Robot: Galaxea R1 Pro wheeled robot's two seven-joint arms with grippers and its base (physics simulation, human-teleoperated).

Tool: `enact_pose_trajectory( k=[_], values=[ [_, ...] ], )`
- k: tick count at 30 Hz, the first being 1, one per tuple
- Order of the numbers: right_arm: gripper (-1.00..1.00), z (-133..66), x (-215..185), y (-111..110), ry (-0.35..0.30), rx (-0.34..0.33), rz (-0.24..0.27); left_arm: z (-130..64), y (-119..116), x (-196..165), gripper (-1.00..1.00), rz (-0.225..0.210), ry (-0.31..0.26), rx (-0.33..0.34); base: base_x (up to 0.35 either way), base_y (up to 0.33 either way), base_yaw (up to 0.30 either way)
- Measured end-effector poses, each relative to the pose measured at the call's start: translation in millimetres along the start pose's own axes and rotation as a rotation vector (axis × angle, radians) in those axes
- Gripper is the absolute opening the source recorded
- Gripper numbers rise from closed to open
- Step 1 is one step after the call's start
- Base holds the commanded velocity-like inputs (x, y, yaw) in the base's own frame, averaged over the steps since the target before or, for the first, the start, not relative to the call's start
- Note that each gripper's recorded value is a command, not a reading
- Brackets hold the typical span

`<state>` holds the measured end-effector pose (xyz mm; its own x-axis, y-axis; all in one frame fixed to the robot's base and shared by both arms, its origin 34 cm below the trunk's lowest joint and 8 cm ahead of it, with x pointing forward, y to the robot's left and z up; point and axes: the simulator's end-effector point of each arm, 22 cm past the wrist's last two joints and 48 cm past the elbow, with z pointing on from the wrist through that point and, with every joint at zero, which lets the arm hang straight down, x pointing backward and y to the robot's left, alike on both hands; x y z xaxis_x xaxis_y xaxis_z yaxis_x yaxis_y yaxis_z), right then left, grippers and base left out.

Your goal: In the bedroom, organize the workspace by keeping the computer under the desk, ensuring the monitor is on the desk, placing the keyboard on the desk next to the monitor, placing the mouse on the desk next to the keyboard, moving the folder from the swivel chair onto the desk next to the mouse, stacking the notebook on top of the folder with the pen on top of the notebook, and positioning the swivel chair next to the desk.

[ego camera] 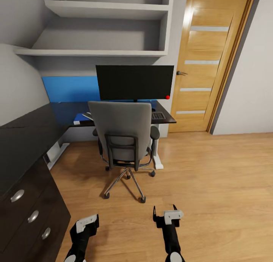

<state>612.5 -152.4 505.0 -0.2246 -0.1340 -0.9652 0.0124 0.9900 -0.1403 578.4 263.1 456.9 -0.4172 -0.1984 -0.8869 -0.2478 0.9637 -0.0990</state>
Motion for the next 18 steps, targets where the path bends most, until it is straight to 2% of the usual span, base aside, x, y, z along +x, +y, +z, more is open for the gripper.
enact_pose_trajectory(
  k=[2, 5, 11, 18],
  values=[
    [1.00, -2.5, 13.1, -13.3, 0.038, 0.024, -0.010, -1.4, 12.1, 6.9, 1.00, 0.015, 0.024, -0.014, 0.000, 0.000, 0.000],
    [1.00, -4.5, 17.1, -22.4, 0.060, 0.036, -0.020, -3.4, 17.6, 6.4, 1.00, 0.023, 0.036, -0.020, 0.000, 0.000, 0.000],
    [1.00, -12.1, 29.6, -37.4, 0.114, 0.052, -0.046, -7.3, 22.4, 0.1, 1.00, 0.032, 0.049, -0.026, 0.000, 0.000, 0.000],
    [1.00, -23.6, 43.4, -51.3, 0.186, 0.078, -0.048, -17.5, 26.9, 14.4, 1.00, 0.042, 0.111, -0.031, 0.000, 0.000, 0.000]
  ],
)
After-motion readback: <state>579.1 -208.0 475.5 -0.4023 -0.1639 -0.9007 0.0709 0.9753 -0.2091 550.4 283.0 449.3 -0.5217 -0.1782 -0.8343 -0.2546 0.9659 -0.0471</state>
